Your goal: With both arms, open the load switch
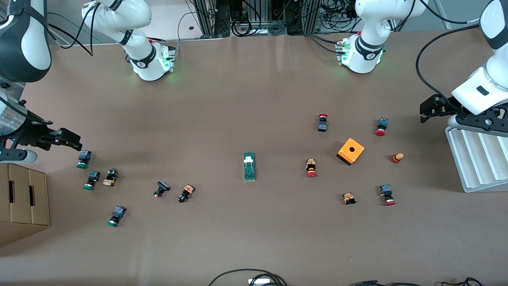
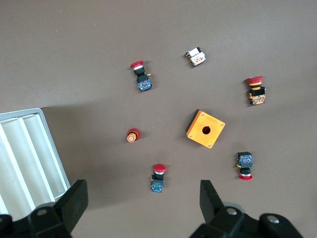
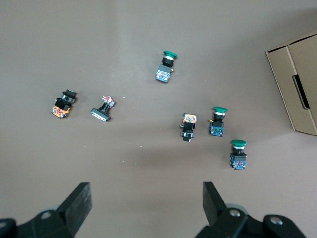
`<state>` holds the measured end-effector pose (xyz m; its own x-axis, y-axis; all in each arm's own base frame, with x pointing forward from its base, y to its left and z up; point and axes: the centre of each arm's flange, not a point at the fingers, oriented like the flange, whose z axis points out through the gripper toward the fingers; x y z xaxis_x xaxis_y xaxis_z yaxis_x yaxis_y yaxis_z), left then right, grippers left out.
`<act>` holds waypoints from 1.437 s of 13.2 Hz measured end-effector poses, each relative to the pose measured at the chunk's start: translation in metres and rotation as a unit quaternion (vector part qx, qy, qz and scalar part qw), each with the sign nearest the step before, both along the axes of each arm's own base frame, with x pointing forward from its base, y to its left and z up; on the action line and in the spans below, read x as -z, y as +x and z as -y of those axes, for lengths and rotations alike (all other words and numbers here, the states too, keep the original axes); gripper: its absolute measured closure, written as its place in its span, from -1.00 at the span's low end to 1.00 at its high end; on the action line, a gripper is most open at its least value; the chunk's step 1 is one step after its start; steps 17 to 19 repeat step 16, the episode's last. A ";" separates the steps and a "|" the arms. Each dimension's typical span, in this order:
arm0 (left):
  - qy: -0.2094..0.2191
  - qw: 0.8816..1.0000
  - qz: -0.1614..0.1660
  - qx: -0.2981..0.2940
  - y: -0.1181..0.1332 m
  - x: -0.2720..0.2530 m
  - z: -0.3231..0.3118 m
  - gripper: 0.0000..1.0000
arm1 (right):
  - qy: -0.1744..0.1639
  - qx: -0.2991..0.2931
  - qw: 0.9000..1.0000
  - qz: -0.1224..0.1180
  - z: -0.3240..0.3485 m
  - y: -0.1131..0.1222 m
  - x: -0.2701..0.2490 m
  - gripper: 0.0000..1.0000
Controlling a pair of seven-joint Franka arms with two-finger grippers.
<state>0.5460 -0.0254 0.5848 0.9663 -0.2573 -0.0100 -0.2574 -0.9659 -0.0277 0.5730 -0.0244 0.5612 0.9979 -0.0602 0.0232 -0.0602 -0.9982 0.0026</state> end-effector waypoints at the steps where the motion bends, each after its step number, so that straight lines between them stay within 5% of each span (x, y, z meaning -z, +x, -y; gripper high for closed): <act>1: 0.000 1.000 -0.001 0.001 0.000 0.000 0.001 -1.00 | 0.000 0.000 1.000 0.000 0.000 0.000 0.000 -1.00; 19: 0.000 1.000 -0.009 0.000 -0.002 0.002 0.001 -1.00 | 0.000 -0.001 1.000 0.003 0.000 0.001 -0.001 -1.00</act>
